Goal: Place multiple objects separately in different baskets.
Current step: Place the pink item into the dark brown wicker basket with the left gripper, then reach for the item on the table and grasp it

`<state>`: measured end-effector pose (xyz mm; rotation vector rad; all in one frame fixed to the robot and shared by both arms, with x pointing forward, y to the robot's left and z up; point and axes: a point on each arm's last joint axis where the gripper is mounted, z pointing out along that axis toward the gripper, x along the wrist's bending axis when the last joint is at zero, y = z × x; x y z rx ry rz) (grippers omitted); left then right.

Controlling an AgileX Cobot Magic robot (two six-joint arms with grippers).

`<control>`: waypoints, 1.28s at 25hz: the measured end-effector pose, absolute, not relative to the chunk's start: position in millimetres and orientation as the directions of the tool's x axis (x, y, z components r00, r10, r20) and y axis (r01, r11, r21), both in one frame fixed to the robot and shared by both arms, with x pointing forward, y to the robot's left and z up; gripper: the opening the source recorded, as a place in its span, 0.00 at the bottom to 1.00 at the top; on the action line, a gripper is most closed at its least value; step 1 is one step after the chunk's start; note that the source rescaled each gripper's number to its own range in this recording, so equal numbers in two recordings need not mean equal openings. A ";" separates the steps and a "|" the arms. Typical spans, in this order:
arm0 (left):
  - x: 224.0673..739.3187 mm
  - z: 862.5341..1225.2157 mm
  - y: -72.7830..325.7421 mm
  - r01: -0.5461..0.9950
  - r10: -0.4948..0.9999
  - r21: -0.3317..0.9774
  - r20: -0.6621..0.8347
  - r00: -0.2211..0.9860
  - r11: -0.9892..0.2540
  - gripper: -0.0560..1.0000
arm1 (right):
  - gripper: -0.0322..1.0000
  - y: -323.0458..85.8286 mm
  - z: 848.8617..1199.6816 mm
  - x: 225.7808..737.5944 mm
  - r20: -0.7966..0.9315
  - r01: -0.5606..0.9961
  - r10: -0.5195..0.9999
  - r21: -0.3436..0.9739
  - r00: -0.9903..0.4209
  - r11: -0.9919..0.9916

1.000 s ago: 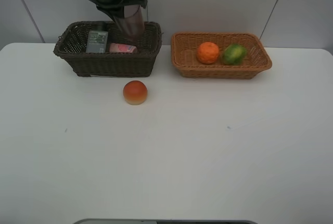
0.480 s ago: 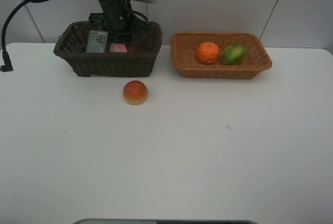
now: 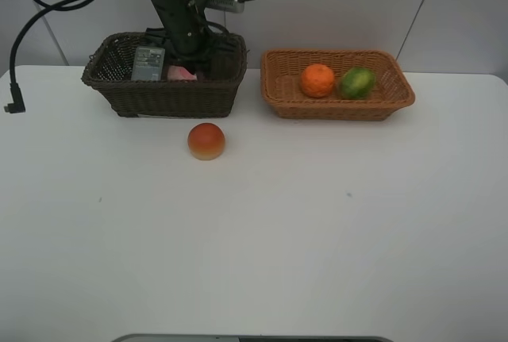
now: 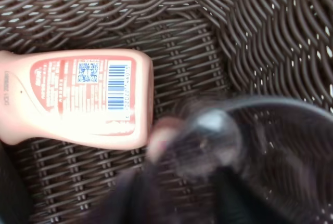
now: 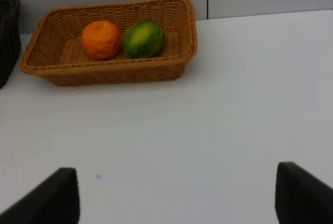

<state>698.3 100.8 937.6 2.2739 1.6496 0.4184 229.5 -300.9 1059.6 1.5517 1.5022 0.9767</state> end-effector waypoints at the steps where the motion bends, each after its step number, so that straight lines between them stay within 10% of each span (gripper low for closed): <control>1: 698.3 937.6 100.8 0.865 0.952 0.405 0.059 0.299 -0.296 0.57 | 0.76 -300.9 1059.6 229.5 0.021 0.425 1.000 0.905 0.019 -0.027; 6: 698.2 938.2 100.8 0.865 0.953 0.406 0.058 0.299 -0.296 0.88 | 0.76 -300.9 1059.6 229.5 0.021 0.425 1.000 0.905 0.019 -0.027; 20: 672.3 1020.1 103.2 0.837 0.950 0.456 0.075 0.305 -0.304 0.90 | 0.76 -300.9 1059.6 229.5 0.021 0.425 1.000 0.905 0.019 -0.027; 32: 607.7 1012.1 114.7 0.861 0.955 0.422 0.044 0.293 -0.283 0.99 | 0.76 -301.0 1059.6 229.5 0.021 0.425 1.000 0.905 0.019 -0.027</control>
